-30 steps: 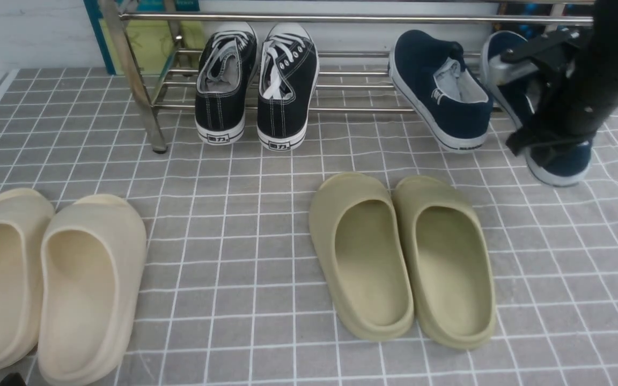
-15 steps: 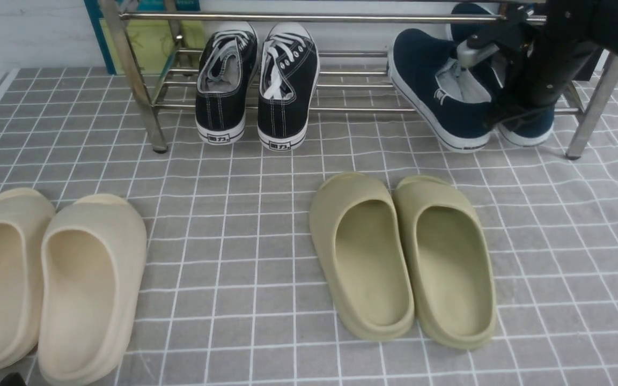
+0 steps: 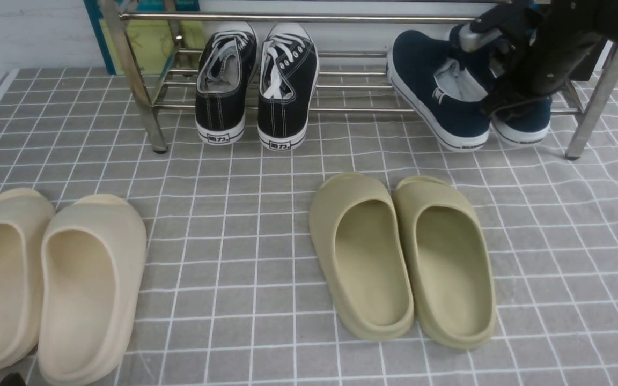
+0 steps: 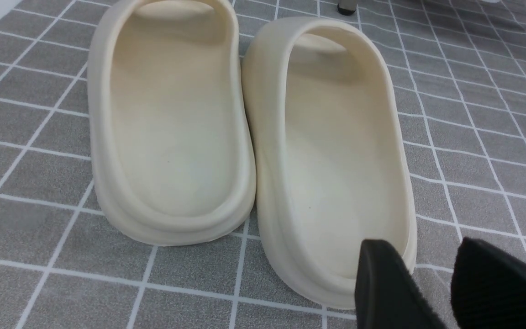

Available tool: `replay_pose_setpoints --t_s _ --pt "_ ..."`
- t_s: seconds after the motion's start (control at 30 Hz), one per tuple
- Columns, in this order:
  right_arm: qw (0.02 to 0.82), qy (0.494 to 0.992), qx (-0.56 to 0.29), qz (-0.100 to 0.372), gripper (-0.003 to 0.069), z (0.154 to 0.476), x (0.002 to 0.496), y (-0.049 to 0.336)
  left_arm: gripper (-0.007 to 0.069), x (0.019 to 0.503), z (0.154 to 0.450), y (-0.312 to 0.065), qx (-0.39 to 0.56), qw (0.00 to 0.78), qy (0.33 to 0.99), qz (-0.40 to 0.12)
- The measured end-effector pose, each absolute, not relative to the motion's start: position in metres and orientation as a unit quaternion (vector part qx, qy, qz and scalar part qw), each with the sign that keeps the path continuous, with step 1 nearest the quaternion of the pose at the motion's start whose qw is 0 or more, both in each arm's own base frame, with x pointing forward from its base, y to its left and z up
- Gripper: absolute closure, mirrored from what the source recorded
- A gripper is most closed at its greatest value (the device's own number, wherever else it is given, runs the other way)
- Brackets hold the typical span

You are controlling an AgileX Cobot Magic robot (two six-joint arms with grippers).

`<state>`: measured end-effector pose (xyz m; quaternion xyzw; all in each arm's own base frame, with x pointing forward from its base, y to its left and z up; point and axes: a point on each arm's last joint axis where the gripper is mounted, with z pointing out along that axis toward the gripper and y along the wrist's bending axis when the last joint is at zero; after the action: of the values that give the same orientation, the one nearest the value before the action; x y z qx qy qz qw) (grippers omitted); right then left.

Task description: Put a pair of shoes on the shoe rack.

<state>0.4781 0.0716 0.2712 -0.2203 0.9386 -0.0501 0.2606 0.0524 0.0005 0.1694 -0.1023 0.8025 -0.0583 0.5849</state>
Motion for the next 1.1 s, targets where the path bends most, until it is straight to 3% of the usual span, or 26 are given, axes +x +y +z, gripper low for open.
replay_pose_setpoints --t_s 0.13,0.23,0.37,0.63,0.73,1.1 --pt "0.246 0.948 -0.197 -0.038 0.0230 0.290 0.464 0.070 0.0386 0.052 0.169 0.001 -0.102 0.585 0.803 -0.058" --pt "0.223 0.957 -0.182 -0.034 0.0244 0.314 0.445 0.067 0.0386 0.052 0.169 0.001 -0.102 0.585 0.803 -0.058" --pt "0.242 0.956 -0.163 -0.027 0.0322 0.353 0.419 0.063 0.0386 0.052 0.169 0.001 -0.102 0.585 0.803 -0.058" --pt "0.299 0.942 -0.148 0.027 0.0610 0.412 0.311 0.055 0.0386 0.052 0.169 0.001 -0.102 0.585 0.803 -0.058" --pt "0.350 0.925 -0.142 0.029 0.0662 0.414 0.270 0.048 0.0386 0.052 0.169 0.001 -0.102 0.585 0.803 -0.058" --pt "0.469 0.873 -0.129 0.028 0.0662 0.390 0.160 0.029 0.0386 0.052 0.169 0.001 -0.102 0.585 0.803 -0.058"
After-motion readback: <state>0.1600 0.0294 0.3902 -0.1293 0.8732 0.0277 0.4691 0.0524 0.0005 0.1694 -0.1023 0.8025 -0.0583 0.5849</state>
